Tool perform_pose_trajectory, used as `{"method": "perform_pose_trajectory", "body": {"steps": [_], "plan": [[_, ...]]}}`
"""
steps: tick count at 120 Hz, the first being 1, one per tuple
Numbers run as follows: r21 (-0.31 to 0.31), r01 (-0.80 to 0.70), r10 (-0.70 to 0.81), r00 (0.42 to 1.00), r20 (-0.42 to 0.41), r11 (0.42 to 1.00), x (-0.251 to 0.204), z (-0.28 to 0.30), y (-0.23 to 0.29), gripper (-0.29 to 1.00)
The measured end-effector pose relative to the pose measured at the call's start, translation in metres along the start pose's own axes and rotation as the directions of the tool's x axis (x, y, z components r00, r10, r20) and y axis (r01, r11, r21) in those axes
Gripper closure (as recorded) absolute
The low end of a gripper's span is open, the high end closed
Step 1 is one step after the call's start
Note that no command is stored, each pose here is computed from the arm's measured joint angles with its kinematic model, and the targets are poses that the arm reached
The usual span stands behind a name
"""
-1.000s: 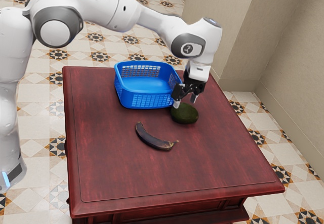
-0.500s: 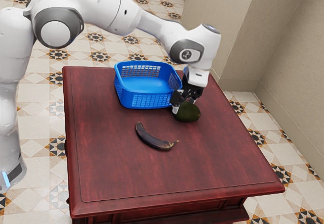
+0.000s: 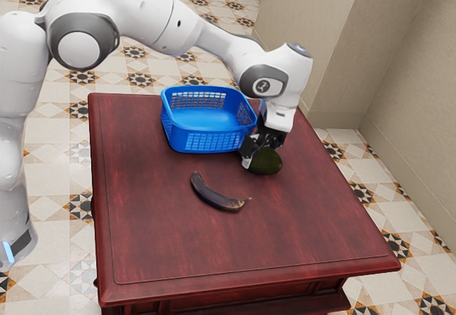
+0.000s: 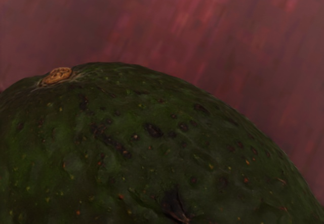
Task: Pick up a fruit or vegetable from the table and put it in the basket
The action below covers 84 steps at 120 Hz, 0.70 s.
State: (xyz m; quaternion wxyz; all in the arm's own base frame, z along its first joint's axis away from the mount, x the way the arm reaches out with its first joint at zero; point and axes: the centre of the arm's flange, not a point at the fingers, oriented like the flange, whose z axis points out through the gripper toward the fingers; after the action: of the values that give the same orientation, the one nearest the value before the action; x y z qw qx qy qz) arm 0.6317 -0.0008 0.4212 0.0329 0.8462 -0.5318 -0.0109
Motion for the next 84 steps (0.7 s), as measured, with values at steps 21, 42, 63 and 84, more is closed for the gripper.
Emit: {"method": "perform_pose_trajectory", "body": {"steps": [21,42,63,84], "plan": [[0.037,0.000,0.000,1.000,-0.012,0.999,-0.004,-0.020,0.000,0.30],[0.167,0.023,-0.013,0.998,-0.061,0.986,-0.028,-0.112,0.021,0.39],[0.241,0.071,-0.049,0.994,-0.094,0.968,-0.070,-0.182,0.045,0.20],[0.235,0.183,-0.164,0.982,-0.096,0.955,-0.146,-0.199,0.036,0.22]]}}
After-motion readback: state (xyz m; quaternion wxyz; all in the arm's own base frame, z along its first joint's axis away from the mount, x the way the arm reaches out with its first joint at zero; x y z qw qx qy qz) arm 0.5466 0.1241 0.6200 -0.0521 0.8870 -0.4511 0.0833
